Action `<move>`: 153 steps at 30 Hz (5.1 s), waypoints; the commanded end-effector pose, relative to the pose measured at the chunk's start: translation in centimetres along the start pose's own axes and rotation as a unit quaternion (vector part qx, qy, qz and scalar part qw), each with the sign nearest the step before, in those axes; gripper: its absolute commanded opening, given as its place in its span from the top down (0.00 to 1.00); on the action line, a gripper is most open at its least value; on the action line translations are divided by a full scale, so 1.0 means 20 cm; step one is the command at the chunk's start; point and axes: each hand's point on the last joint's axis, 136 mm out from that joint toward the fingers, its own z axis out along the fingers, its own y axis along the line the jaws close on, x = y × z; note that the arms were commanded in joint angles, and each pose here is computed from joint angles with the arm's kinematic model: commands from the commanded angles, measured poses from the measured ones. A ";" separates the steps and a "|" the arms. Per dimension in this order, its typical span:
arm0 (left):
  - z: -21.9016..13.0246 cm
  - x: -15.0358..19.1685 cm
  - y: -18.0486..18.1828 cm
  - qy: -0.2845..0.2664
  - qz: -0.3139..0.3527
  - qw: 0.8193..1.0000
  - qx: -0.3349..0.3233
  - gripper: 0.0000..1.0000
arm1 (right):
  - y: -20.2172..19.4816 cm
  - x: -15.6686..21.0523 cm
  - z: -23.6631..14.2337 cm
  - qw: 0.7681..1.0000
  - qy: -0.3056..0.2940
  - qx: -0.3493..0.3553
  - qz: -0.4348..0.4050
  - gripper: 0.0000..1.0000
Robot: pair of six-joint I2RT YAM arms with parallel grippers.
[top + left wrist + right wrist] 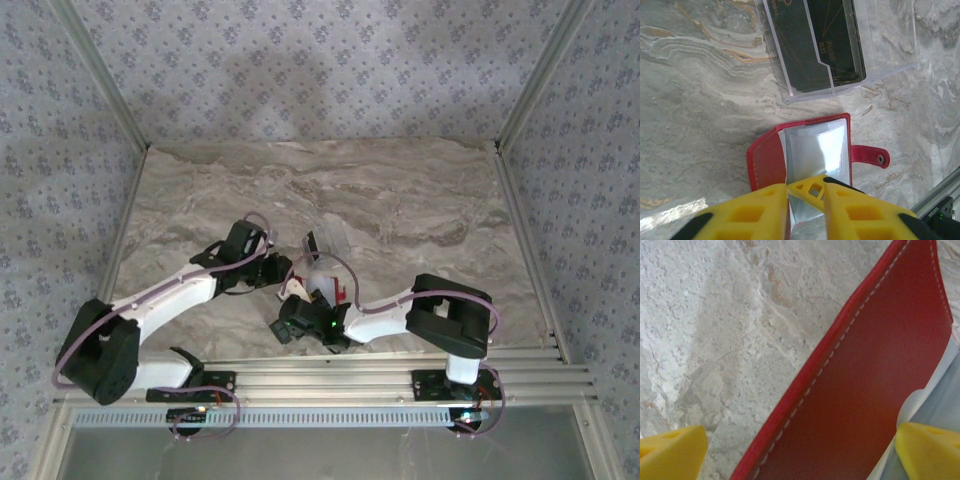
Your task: Put the credit cards into the card holder
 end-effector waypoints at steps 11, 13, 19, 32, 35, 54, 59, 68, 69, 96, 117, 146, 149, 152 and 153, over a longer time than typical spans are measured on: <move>0.13 0.10 0.08 0.036 -0.004 0.999 -0.001 0.90 | -0.06 0.43 0.06 0.989 0.148 -0.018 -0.011 0.00; 0.15 0.13 0.12 0.041 -0.007 0.999 -0.007 0.91 | -0.03 0.42 0.05 0.989 0.142 -0.038 -0.004 0.00; 0.18 0.20 0.17 0.042 0.001 0.999 -0.026 0.93 | 0.03 0.35 -0.01 0.988 0.124 -0.096 0.013 0.00; 0.13 0.26 0.20 0.031 0.006 0.999 -0.028 0.97 | -0.01 0.24 -0.11 0.982 0.101 -0.143 0.076 0.00; 0.08 0.26 0.21 0.020 0.010 0.999 -0.035 0.97 | -0.03 0.23 -0.12 0.977 0.098 -0.156 0.105 0.00; 0.17 0.34 0.25 0.051 0.056 0.993 -0.088 0.96 | -0.18 0.19 -0.15 0.976 0.081 -0.117 0.162 0.01; 0.20 0.32 0.22 0.054 0.091 0.988 -0.114 0.98 | -0.25 0.24 -0.19 0.976 0.071 -0.088 0.184 0.03; 0.26 0.32 0.22 0.062 0.113 0.983 -0.132 0.99 | -0.43 0.14 -0.32 0.986 0.031 0.009 0.162 0.01; 0.26 0.32 0.23 0.062 0.115 0.983 -0.133 0.99 | -0.43 0.11 -0.34 0.987 0.028 0.012 0.159 0.02; 0.14 0.22 -0.41 0.028 0.172 0.984 -0.037 0.92 | -0.77 0.08 -0.42 0.970 0.023 0.060 0.233 0.54; 0.37 0.39 0.03 0.116 0.173 0.965 -0.161 0.96 | -0.79 0.10 -0.42 0.974 0.037 0.101 0.201 0.57; 0.38 0.48 0.19 0.171 0.177 0.956 -0.161 0.99 | -0.69 0.06 -0.16 0.982 0.102 0.105 0.120 0.60; 0.38 0.49 0.20 0.173 0.174 0.956 -0.159 1.00 | -0.69 0.09 -0.14 0.981 0.109 0.106 0.119 0.59; 0.37 0.48 0.19 0.171 0.173 0.957 -0.155 1.00 | -0.70 0.13 -0.13 0.979 0.118 0.118 0.118 0.58; 0.37 0.49 0.19 0.173 0.173 0.957 -0.155 1.00 | -0.70 0.14 -0.13 0.978 0.119 0.121 0.118 0.58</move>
